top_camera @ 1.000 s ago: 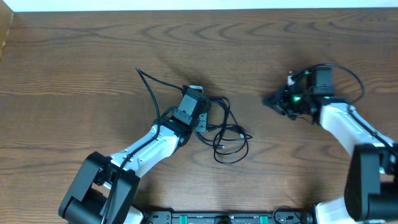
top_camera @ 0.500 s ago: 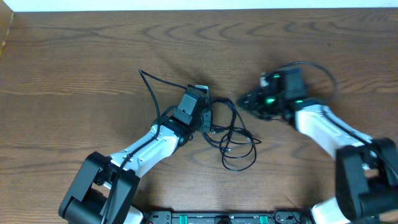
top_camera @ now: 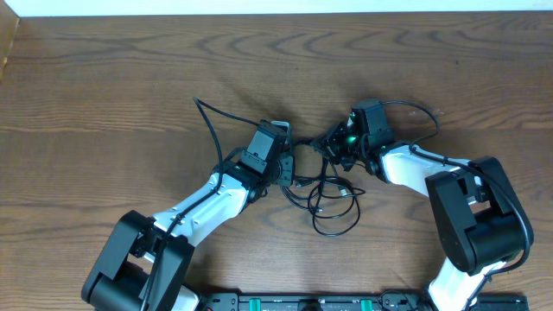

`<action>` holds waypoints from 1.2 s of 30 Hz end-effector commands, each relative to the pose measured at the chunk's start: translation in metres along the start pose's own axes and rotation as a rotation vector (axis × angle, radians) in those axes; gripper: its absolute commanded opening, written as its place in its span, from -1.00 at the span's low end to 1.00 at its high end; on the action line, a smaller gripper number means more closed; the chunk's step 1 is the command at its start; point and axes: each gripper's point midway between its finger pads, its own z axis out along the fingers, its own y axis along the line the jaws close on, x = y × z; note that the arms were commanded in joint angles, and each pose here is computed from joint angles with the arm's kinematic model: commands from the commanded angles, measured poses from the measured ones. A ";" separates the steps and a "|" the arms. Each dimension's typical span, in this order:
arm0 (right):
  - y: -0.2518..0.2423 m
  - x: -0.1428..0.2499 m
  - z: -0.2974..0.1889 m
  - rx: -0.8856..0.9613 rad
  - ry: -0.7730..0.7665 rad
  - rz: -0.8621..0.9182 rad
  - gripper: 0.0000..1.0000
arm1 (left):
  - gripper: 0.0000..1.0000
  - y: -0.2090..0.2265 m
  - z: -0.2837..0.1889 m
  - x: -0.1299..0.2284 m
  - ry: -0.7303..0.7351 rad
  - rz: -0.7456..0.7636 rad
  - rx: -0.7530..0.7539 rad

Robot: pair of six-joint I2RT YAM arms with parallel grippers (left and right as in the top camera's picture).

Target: Untangle cables

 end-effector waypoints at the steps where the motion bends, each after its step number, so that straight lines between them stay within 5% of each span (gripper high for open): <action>1: -0.010 -0.013 0.003 0.031 -0.068 0.072 -0.72 | -0.85 0.000 0.000 0.001 0.010 0.010 0.001; 10: -0.016 -0.018 0.005 0.055 -0.119 0.150 -0.69 | -0.85 0.001 0.000 0.004 0.025 0.012 -0.004; 28: 0.008 0.009 0.007 -0.054 0.072 0.218 -0.78 | -0.85 -0.008 0.000 0.014 0.051 0.037 0.004; 32: 0.030 0.013 0.004 -0.139 0.116 0.173 -0.67 | -0.85 -0.008 0.000 0.014 0.051 0.037 0.004; 36: 0.001 0.009 0.009 -0.024 0.060 0.223 -0.67 | -0.85 -0.008 0.000 0.014 0.051 0.037 0.004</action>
